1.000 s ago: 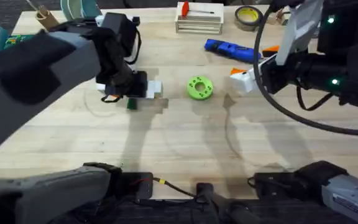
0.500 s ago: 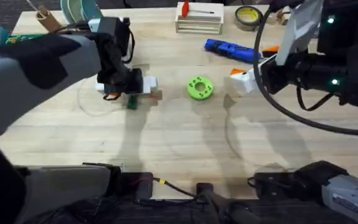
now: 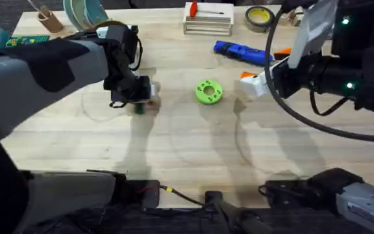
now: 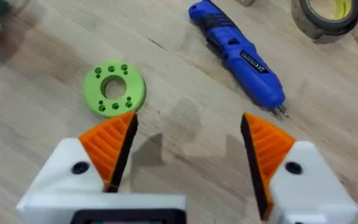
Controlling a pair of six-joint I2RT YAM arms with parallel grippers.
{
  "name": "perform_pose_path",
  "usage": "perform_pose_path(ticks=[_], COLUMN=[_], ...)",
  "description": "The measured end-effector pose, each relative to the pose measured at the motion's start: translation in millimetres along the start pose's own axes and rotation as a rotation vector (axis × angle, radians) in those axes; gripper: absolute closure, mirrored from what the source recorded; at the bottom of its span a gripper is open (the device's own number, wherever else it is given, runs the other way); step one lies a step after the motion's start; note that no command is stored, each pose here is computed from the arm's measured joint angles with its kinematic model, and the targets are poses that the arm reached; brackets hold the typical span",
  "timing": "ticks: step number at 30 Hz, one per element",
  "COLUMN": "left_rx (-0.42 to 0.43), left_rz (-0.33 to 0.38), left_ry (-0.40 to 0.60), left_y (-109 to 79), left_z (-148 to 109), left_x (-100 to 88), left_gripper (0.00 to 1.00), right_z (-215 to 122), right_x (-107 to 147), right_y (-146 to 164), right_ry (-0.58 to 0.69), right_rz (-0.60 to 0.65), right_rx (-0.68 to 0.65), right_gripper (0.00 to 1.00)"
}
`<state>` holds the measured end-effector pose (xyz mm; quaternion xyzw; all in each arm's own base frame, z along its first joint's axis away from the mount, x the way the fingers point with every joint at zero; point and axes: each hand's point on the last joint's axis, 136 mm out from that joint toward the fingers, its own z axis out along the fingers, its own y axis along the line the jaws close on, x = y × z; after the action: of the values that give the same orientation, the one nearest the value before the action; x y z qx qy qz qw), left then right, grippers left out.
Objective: Pick up the gripper from the table and insert it into the empty holder that is missing its gripper. Then pick up a screw, insert it into the mounting hole, and use the screwdriver to tighten it. Finally, clean up the table by picking up the vegetable and placing it into the bucket.
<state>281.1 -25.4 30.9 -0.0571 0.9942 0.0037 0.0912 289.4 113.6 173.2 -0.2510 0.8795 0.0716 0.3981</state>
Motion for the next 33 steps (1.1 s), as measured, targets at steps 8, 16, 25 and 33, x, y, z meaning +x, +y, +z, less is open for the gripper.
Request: perform_pose_path(ticks=[8, 16, 25, 33], left_rx=[-0.033, -0.036, -0.072, -0.156], left_rz=[0.007, 0.01, -0.065, -0.127], left_ry=[0.059, -0.351, -0.772, -0.655], left_y=[5.7, 4.0, 15.6, 47.5], left_z=[-18, -134, -219, -159], left_x=[7.3, -88.4, -160.3, -181.4], left_gripper=[0.987, 0.991, 0.992, 0.992], right_z=[0, 0, 0, 0], right_x=[0, 0, 0, 0], right_y=[0, 0, 0, 0], right_ry=[0.0, 0.0, 0.0, 0.0], right_rz=[0.0, 0.0, 0.0, 0.0], right_rx=[0.0, 0.0, 0.0, 0.0], right_gripper=[0.012, 0.012, 0.012, 0.013])
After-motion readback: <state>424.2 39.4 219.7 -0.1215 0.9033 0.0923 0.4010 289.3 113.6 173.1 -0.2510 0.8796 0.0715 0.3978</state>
